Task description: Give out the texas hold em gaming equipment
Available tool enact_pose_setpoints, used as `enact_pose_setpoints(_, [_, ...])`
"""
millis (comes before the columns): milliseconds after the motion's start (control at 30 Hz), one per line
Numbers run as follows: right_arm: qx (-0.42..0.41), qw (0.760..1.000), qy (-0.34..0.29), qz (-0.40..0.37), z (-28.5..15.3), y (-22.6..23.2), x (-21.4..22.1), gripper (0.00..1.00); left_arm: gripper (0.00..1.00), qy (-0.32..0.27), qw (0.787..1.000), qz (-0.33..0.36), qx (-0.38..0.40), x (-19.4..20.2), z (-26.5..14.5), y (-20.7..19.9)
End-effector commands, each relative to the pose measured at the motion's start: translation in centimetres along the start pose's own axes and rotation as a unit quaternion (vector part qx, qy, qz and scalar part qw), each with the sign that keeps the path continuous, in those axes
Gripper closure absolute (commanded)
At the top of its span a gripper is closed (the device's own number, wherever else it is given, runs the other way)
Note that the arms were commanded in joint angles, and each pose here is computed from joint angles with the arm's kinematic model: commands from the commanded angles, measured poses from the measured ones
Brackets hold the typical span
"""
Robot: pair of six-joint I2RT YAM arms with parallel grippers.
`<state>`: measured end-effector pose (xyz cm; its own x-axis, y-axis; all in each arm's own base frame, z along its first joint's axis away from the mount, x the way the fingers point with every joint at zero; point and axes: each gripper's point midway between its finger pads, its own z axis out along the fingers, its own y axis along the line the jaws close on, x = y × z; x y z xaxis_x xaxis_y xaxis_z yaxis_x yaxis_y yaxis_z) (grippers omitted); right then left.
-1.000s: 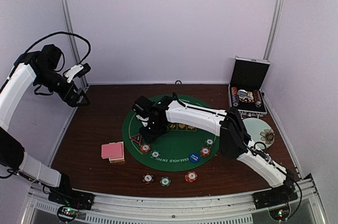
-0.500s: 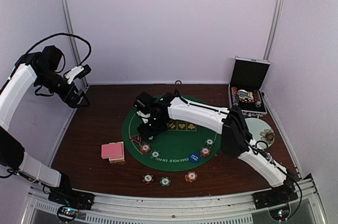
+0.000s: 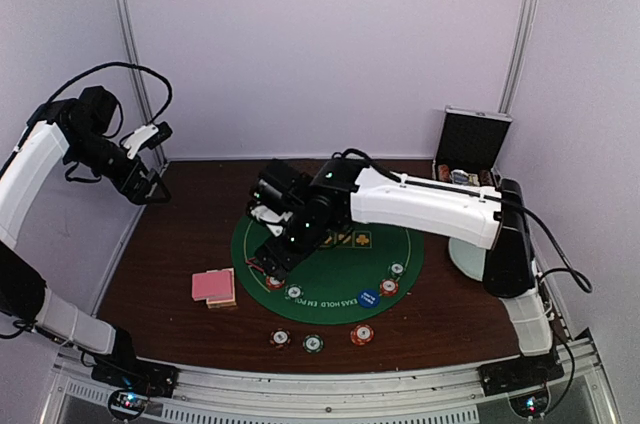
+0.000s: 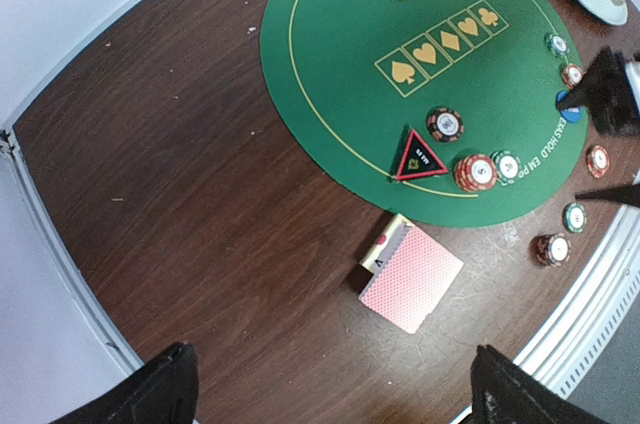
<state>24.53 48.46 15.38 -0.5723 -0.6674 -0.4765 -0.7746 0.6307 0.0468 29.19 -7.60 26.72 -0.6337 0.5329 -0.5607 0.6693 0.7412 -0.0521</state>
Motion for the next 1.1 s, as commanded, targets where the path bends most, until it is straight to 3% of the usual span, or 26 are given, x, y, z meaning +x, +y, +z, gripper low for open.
enact_pose_setpoints(0, [-0.009,0.997,0.059,-0.056,1.4,3.9,5.1,0.1,0.02,-0.011,1.0,0.007,0.004,0.2,-0.4,-0.6])
enact_pose_setpoints(433, [-0.058,0.986,0.116,-0.105,5.0,9.1,9.7,0.09,0.03,-0.006,1.0,0.005,0.008,0.8,-0.3,-0.9])
enact_pose_setpoints(1067, [-0.057,0.98,0.137,-0.133,6.6,10.1,11.0,0.36,0.02,-0.007,1.0,0.005,0.003,0.4,-0.4,-0.5])
